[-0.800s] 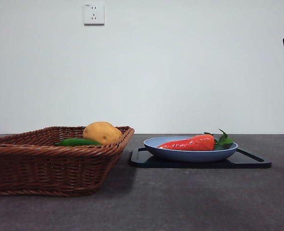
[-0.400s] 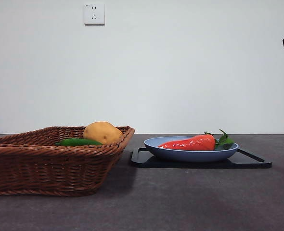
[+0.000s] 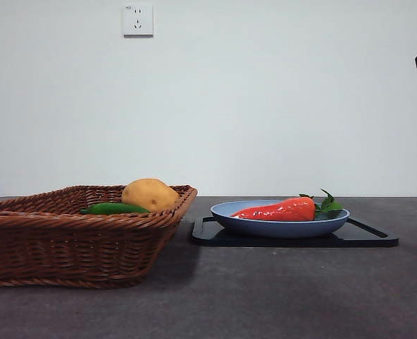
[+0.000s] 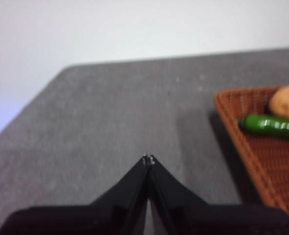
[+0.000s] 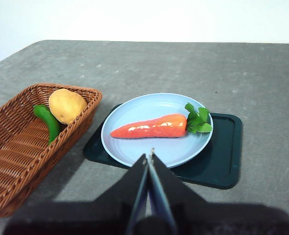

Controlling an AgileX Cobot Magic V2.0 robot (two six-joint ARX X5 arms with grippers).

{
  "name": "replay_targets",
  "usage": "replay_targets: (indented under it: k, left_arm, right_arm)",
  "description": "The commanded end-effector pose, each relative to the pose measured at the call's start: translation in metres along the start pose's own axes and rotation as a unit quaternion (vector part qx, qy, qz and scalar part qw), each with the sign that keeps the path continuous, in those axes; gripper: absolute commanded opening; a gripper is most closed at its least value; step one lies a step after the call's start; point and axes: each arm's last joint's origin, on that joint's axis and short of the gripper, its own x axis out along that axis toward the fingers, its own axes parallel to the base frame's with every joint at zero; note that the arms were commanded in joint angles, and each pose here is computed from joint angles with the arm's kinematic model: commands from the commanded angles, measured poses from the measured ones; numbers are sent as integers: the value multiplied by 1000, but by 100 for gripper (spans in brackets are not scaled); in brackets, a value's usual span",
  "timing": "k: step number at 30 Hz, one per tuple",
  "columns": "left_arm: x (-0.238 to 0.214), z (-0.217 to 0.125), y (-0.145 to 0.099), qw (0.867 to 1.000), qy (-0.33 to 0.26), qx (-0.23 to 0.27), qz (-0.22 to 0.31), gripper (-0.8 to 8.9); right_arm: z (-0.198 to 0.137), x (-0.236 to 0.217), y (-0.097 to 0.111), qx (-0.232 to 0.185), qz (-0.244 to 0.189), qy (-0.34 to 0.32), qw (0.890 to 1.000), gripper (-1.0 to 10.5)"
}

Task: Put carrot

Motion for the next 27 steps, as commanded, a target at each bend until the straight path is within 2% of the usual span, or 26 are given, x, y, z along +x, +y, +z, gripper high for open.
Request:
replay_targets:
  k: [1, 13, 27]
  left_arm:
    - [2, -4, 0, 1000, -4, -3, 3, 8]
    - [8, -24, -1, 1000, 19, -17, 2, 8]
    - [8, -22, -1, 1000, 6, -24, 2, 8]
  right_arm:
    - [4, -1, 1, 4, 3, -9, 1000, 6]
    - [4, -1, 1, 4, 3, -9, 1000, 6]
    - [4, -1, 1, 4, 3, -9, 1000, 6]
